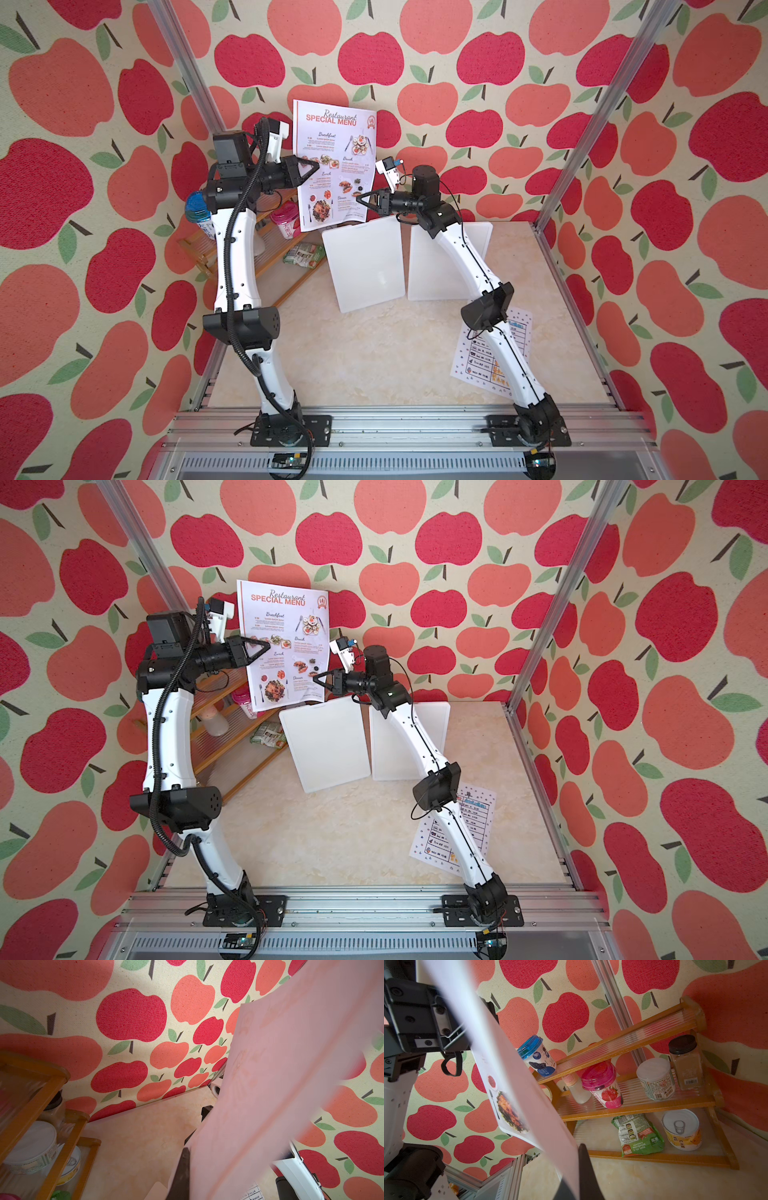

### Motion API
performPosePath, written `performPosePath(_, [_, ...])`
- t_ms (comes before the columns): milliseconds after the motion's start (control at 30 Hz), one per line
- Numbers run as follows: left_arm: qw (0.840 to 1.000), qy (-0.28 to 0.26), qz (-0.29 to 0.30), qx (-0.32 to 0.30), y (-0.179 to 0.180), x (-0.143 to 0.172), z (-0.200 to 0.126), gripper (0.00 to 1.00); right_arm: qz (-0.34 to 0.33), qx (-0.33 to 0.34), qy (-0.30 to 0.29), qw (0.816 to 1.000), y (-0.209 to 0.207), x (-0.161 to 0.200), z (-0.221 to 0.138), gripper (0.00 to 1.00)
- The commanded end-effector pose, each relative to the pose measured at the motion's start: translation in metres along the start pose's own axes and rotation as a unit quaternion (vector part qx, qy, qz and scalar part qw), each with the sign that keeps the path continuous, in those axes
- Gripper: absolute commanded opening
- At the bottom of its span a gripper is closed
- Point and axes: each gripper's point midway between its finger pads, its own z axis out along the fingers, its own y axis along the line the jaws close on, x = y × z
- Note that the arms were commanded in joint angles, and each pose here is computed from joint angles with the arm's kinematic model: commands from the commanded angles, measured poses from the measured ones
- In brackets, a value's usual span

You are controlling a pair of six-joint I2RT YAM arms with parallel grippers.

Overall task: Insert the menus into the narrow rack
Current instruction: Insert the menu into the narrow rack.

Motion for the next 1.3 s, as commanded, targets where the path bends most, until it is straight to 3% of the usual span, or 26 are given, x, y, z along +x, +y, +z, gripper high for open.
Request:
performPosePath(0, [1.0, -0.012, -0.008, -0.015, 0.001, -0.008, -0.006, 0.0, 0.054, 0.029, 0.02, 0.998, -0.029, 0.022, 0.002, 0.0])
performPosePath(500, [0.999, -0.019, -0.013, -0.027, 0.002, -0.011, -0.032, 0.0, 0.049, 0.002, 0.05, 0.998, -0.004, 0.023, -0.006, 0.0])
performPosePath(1167, [0.999, -0.036, -0.021, -0.02, -0.005, -0.024, -0.039, 0.03, 0.075, -0.028, 0.011, 0.997, 0.01, 0.0, -0.003, 0.0])
performPosePath(1267, [0.999, -0.035, -0.021, -0.022, -0.001, -0.023, -0.042, 0.08, 0.08, -0.032, 0.013, 0.996, 0.01, 0.004, 0.001, 0.0])
